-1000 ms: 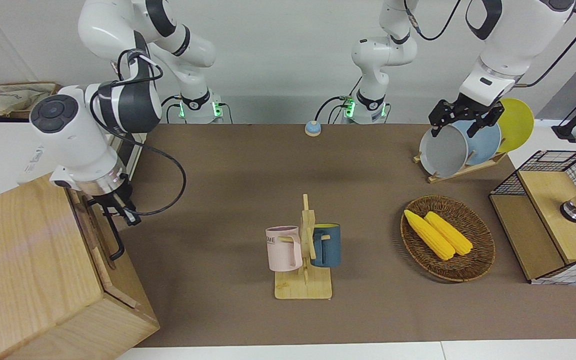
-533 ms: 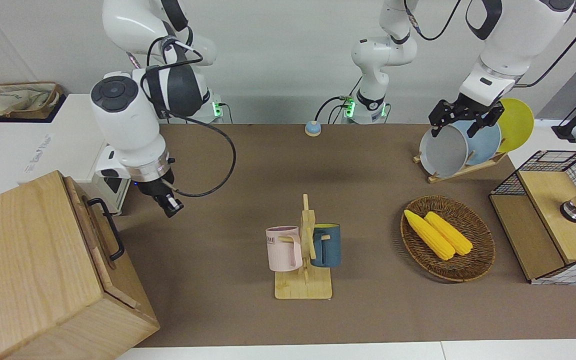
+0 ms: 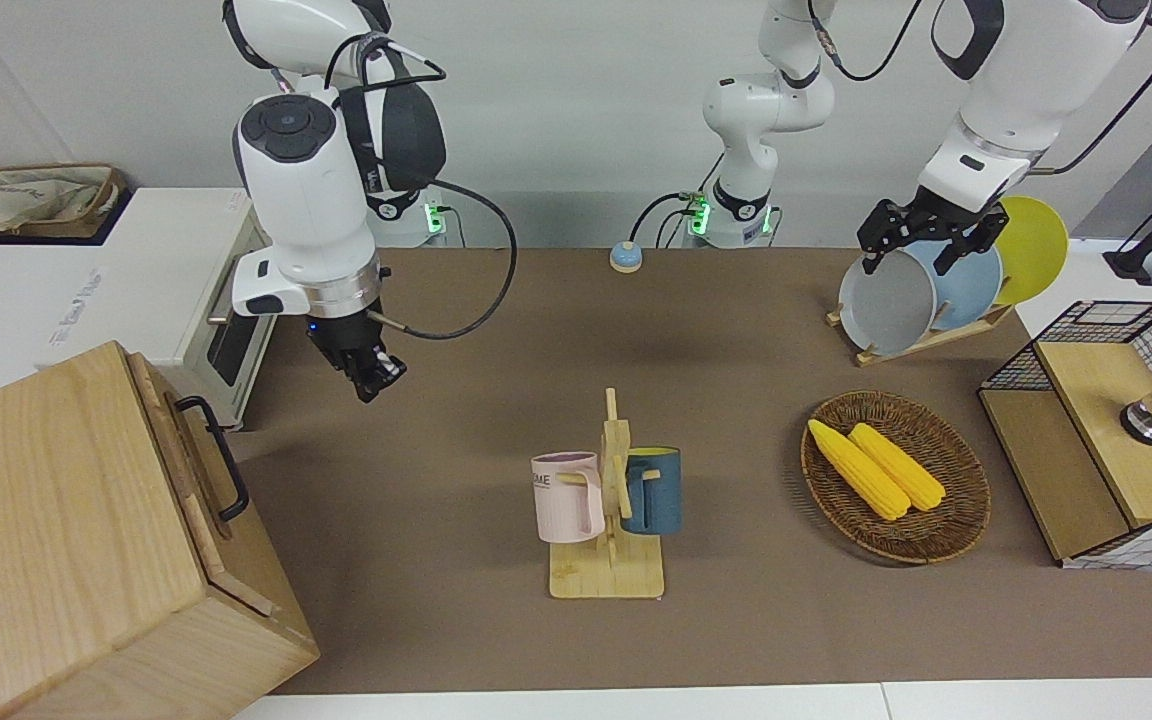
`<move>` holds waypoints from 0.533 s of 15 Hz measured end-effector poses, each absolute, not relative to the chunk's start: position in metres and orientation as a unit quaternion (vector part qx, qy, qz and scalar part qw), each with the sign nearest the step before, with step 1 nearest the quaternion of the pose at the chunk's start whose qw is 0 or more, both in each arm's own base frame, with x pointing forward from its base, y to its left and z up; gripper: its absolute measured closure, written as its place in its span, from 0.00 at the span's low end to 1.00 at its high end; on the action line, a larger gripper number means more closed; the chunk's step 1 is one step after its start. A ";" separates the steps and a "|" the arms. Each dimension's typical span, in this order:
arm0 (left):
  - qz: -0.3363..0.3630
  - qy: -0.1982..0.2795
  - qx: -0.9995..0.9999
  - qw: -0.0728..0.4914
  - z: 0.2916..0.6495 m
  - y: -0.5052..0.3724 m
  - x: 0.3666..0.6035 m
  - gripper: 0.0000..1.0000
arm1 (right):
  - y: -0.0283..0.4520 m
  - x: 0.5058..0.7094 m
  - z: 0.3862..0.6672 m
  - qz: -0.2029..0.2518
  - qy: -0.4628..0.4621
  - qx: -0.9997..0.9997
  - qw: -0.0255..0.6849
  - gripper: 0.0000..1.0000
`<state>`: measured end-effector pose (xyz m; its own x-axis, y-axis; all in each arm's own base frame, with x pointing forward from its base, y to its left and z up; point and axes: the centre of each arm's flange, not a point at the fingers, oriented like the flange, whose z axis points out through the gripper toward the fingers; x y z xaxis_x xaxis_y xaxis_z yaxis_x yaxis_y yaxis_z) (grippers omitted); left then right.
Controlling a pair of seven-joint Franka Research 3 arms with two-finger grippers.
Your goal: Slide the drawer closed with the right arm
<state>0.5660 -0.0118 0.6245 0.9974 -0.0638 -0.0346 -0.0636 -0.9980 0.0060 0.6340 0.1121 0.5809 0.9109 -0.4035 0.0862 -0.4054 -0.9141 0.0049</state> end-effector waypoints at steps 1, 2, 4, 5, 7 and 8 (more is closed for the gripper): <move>-0.017 -0.032 0.999 0.002 0.625 -0.012 0.566 0.00 | 0.106 0.627 0.586 0.041 -0.189 0.981 0.010 0.99; -0.017 -0.032 0.999 0.002 0.625 -0.012 0.566 0.00 | 0.098 0.619 0.592 0.041 -0.171 0.984 0.009 0.99; -0.017 -0.032 0.999 0.002 0.625 -0.012 0.566 0.00 | 0.087 0.606 0.600 0.039 -0.145 0.989 0.006 0.99; -0.017 -0.032 0.999 0.002 0.625 -0.012 0.566 0.00 | 0.081 0.600 0.603 0.039 -0.134 0.990 0.007 0.99; -0.017 -0.032 0.999 0.002 0.625 -0.012 0.566 0.00 | 0.068 0.588 0.608 0.036 -0.111 0.993 0.011 0.99; -0.017 -0.032 0.999 0.002 0.625 -0.012 0.566 0.00 | 0.063 0.583 0.610 0.033 -0.104 0.994 0.013 0.99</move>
<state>0.5660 -0.0118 0.6245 0.9974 -0.0638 -0.0346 -0.0636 -0.9980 0.0060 0.5827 0.0634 0.6099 0.9763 -0.2050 0.0686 -0.2068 -0.9782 0.0196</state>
